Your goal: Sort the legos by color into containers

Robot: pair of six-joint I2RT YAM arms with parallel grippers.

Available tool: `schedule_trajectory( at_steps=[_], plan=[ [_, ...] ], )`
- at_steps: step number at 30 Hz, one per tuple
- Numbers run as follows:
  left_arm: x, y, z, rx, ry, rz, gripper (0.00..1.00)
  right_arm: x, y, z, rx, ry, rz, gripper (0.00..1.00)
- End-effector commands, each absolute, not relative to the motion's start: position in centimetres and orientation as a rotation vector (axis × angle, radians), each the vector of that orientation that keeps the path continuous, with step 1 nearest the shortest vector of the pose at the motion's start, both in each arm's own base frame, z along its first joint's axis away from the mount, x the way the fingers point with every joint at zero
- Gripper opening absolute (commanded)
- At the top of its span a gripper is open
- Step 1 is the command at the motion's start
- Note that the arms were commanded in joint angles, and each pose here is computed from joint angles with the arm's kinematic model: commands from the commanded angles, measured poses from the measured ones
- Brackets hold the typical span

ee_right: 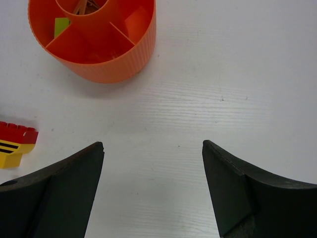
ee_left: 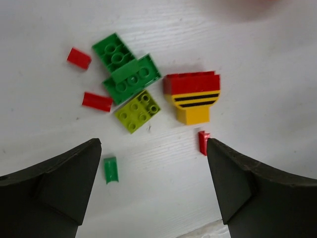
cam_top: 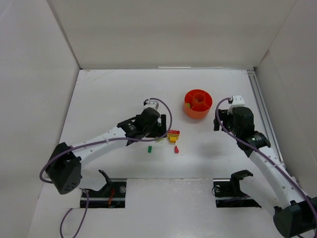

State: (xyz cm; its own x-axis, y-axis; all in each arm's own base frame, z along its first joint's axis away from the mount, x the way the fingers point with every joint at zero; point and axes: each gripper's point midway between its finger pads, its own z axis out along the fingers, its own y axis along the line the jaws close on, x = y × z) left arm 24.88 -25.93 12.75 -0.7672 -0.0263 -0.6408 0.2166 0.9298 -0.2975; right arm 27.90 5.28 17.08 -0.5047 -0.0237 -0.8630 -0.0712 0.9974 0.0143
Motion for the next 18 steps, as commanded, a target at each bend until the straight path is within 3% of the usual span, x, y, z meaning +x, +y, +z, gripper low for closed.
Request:
schedule_trajectory(
  at_steps=[1,18],
  plan=[
    [24.0,-24.4,11.5,0.008,2.415,-0.445,0.84,28.9,5.2,17.7,-0.064,2.062,0.048,0.85],
    [24.8,-24.3,5.3,0.155,2.511,-0.229,0.78,28.6,5.2,19.9,-0.062,1.953,0.076,0.87]
  ],
)
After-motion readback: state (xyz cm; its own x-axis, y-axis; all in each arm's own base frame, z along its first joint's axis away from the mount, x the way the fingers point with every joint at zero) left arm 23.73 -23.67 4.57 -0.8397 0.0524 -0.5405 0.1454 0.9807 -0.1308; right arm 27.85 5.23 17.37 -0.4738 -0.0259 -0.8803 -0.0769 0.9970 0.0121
